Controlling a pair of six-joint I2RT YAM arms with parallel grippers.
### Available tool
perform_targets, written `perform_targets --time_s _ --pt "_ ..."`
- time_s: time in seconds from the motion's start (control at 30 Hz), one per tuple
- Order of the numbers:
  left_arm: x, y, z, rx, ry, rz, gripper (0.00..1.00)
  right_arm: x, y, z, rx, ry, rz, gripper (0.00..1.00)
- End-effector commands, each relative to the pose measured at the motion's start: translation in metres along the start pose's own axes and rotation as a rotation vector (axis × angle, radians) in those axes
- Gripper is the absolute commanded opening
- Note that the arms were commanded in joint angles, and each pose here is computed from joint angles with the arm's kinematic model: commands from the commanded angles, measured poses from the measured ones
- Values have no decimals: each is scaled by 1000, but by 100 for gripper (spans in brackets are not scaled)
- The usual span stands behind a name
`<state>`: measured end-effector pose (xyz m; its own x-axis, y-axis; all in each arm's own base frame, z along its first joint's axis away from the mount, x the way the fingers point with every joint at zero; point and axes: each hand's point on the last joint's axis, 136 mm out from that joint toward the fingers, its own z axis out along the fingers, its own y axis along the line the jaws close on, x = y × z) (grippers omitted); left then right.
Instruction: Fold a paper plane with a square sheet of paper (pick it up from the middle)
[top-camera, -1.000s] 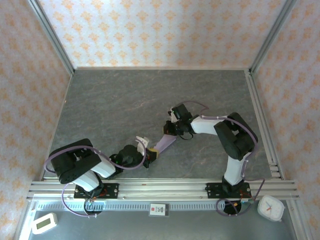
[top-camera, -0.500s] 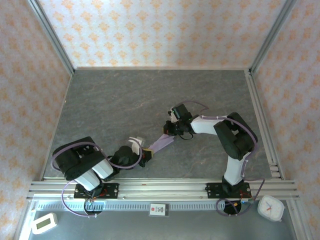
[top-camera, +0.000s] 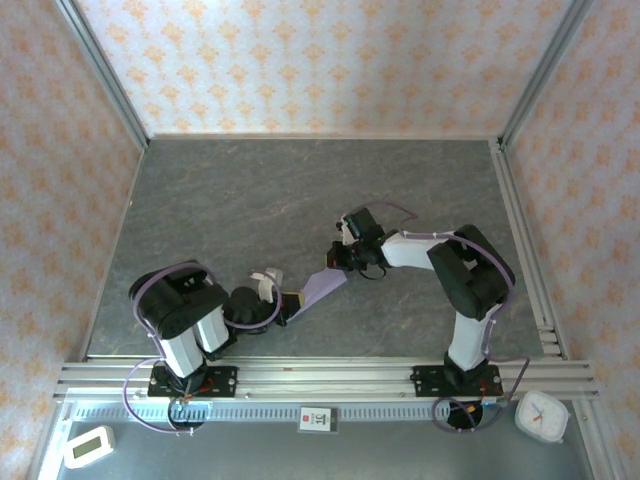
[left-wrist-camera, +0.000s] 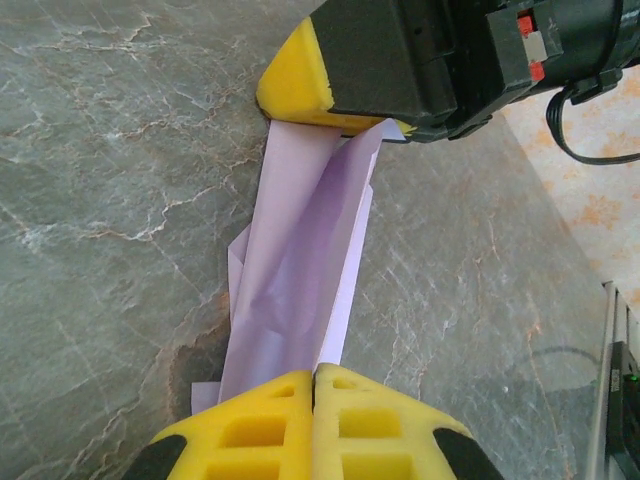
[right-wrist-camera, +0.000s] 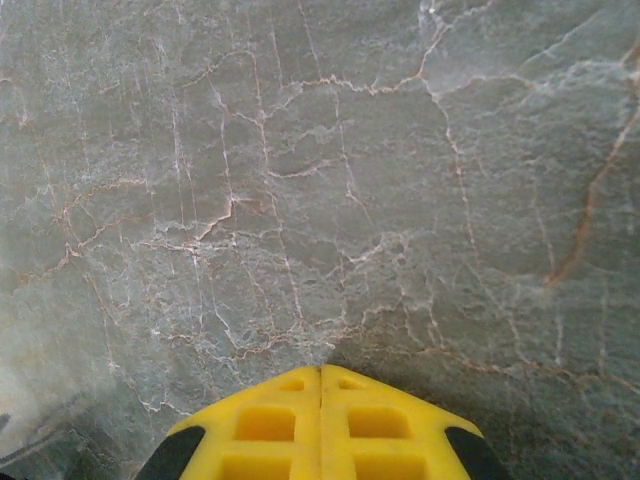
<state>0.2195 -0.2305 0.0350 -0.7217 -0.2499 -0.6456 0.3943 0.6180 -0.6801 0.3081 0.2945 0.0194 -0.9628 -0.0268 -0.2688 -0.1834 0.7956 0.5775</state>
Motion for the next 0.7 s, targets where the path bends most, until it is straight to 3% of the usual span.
perform_targets --time_s 0.0,0.3,0.5,0.67 --pt "26 20 2 -61 104 -67 0 15 -26 10 116 39 21 0" --pt "37 31 4 -123 152 -43 0 -43 2 -49 95 -193 46 0" --pt "43 35 9 -201 201 48 0 -40 16 -76 19 -277 76 0" --pt "46 40 10 -223 206 29 0 -15 30 -74 -42 -255 73 0"
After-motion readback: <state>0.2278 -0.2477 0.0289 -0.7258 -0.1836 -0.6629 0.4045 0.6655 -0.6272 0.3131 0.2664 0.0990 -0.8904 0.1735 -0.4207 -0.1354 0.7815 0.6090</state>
